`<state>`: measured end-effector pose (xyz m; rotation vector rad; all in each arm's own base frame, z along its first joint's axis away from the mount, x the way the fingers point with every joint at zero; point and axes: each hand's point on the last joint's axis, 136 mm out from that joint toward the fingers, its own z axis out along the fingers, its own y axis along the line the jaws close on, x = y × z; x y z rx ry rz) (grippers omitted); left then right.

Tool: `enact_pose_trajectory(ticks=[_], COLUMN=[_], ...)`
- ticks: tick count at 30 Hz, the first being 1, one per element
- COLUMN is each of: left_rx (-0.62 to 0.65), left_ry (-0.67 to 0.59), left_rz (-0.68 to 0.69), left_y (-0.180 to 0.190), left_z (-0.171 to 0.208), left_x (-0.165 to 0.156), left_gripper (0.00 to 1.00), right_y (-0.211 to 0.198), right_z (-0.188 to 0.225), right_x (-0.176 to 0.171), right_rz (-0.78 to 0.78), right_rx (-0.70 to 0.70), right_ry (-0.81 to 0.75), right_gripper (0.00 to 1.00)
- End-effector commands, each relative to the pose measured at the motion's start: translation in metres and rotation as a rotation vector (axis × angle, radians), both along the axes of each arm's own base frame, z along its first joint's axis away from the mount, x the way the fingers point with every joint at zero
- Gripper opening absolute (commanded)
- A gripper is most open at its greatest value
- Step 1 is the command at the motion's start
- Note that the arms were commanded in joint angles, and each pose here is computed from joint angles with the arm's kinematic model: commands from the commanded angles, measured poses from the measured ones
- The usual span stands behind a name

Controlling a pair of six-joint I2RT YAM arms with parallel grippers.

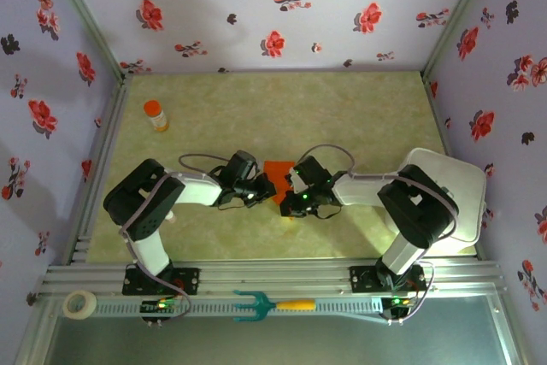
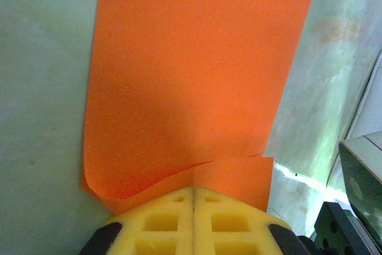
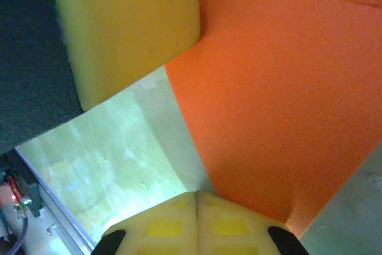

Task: Fold a paper plane with a square sheet of paper (pick it up from the middle)
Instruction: Third fold the triangle at the center of the table.

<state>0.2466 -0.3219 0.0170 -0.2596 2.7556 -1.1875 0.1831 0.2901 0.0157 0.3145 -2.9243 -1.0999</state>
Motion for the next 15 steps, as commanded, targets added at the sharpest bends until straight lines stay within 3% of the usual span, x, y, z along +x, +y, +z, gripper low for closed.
enact_pose_trajectory(ticks=[1,15], left_rx=[0.083,0.089], left_ry=[0.046,0.061], left_rz=[-0.004,0.008], left_y=[0.012,0.014], left_z=[-0.024,-0.029], left_x=[-0.009,-0.008], left_gripper=[0.0,0.0], right_y=[-0.015,-0.03], right_z=[-0.013,-0.017], right_x=[-0.012,-0.027], right_rz=[-0.038,-0.095], right_rx=[-0.024,-0.018], right_ry=[0.067,0.104], right_gripper=[0.06,0.06])
